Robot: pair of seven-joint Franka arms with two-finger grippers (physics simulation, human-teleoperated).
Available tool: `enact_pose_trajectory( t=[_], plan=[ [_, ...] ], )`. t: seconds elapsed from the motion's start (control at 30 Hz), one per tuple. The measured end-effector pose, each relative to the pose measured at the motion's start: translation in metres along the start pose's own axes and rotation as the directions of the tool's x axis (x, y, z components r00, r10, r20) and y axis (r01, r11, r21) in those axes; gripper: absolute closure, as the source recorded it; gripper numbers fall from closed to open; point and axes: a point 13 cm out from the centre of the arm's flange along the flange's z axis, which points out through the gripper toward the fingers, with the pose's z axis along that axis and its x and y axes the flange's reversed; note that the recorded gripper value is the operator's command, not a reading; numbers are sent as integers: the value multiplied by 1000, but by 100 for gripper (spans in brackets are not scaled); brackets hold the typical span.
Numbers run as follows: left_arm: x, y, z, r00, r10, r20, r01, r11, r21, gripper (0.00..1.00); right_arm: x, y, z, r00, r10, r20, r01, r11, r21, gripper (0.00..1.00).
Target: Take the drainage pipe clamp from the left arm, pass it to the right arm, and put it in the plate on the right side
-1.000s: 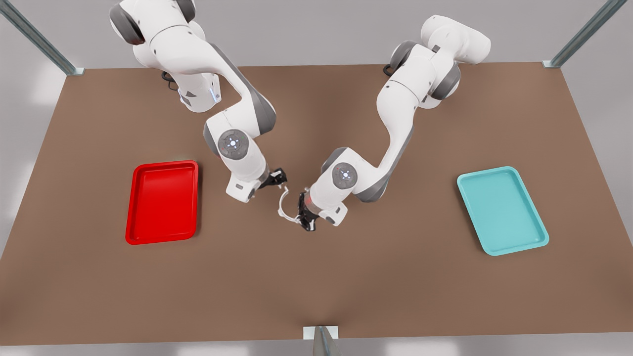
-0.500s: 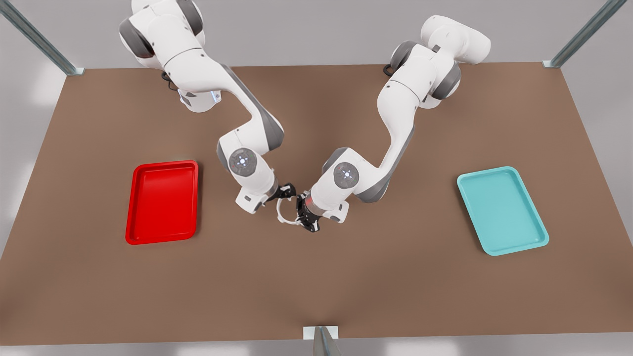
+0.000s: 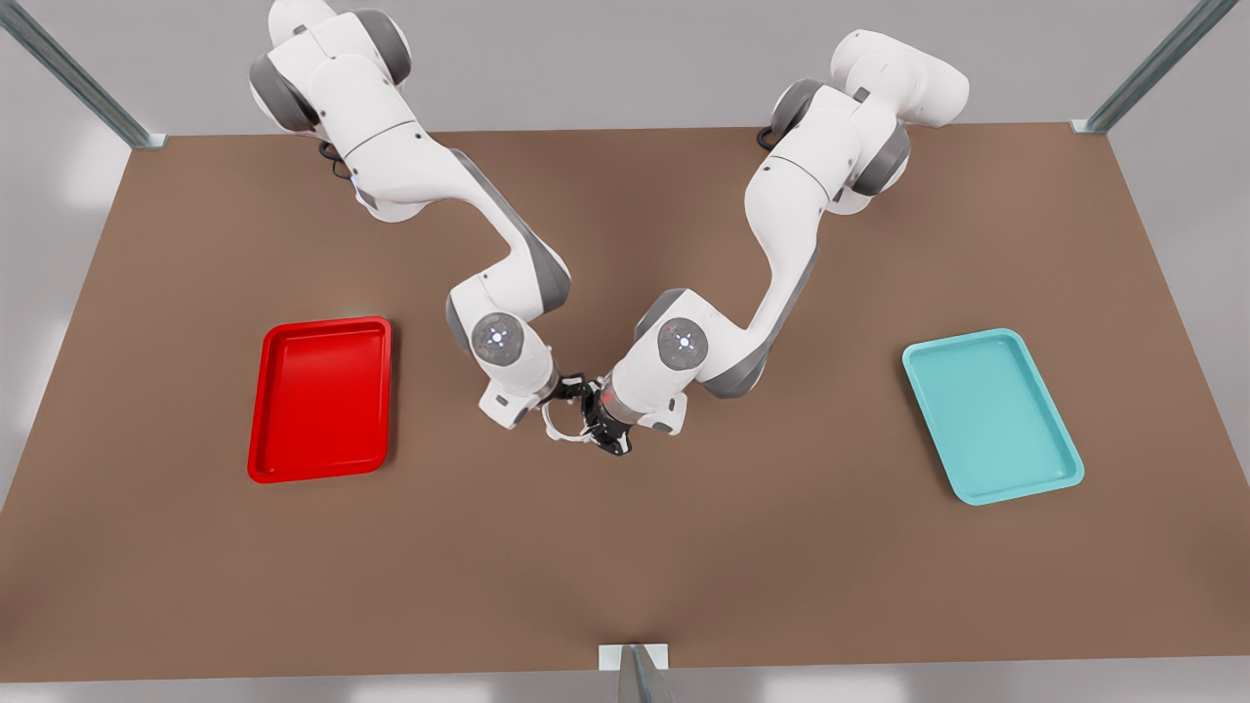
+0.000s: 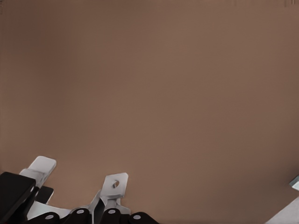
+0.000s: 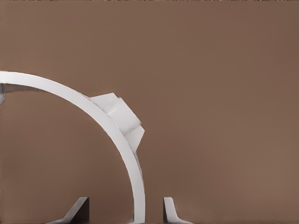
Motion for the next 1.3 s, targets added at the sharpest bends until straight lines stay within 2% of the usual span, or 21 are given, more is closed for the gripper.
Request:
enact_pose_trajectory(
  t=[0.13,0.17,0.3,0.33,0.37,0.5,0.63,0.73,0.83,0.9,0.97,1.1,1.2,1.3],
  plan=[
    [0,0,-1,1000,-13,-1,13,1000,1,79,-1,8,-4,1000,-10,4,10,1000,-19,79],
    [0,-1,-1,1000,-15,-1,15,1000,1,51,-1,8,-4,1000,-11,5,11,1000,-17,79],
    [-1,-4,-2,1000,-29,1,29,1000,9,50,-5,6,-9,1000,-9,16,9,1000,-9,79],
    [-1,-4,-3,999,-32,1,32,999,9,3,-6,6,-11,1000,-9,19,9,1000,-9,79],
    [-1,-4,-3,999,-35,1,35,999,9,0,-7,7,-12,1000,-8,21,8,1000,-9,79],
    [3,-9,-19,999,-47,-4,47,999,14,0,-9,6,-17,1000,-1,26,1,1000,-9,79],
    [-15,-88,-145,989,-141,-39,141,990,8,0,-9,0,-16,1000,11,20,-11,1000,-4,79],
    [-103,-180,-249,987,-157,32,156,988,11,0,-8,-38,-15,999,50,3,-50,999,22,79],
    [-183,-208,-309,974,68,216,-72,997,12,0,-13,-149,-26,991,131,-1,-130,988,82,79],
    [-256,-196,-358,901,252,353,-246,967,-63,0,-22,-240,-41,986,163,19,-164,976,140,79],
    [-306,-174,-409,796,430,425,-407,901,-149,0,-27,-333,-57,984,174,39,-178,962,208,79],
    [-335,-165,-431,601,699,388,-615,714,-334,0,-21,-465,-62,990,138,32,-141,944,298,79],
    [-348,-160,-421,466,836,290,-696,549,-463,0,0,-491,-40,999,39,-17,-32,943,332,79],
    [-353,-154,-414,340,923,182,-751,383,-538,0,28,-486,-23,996,-64,-55,79,940,333,79]
  ],
)
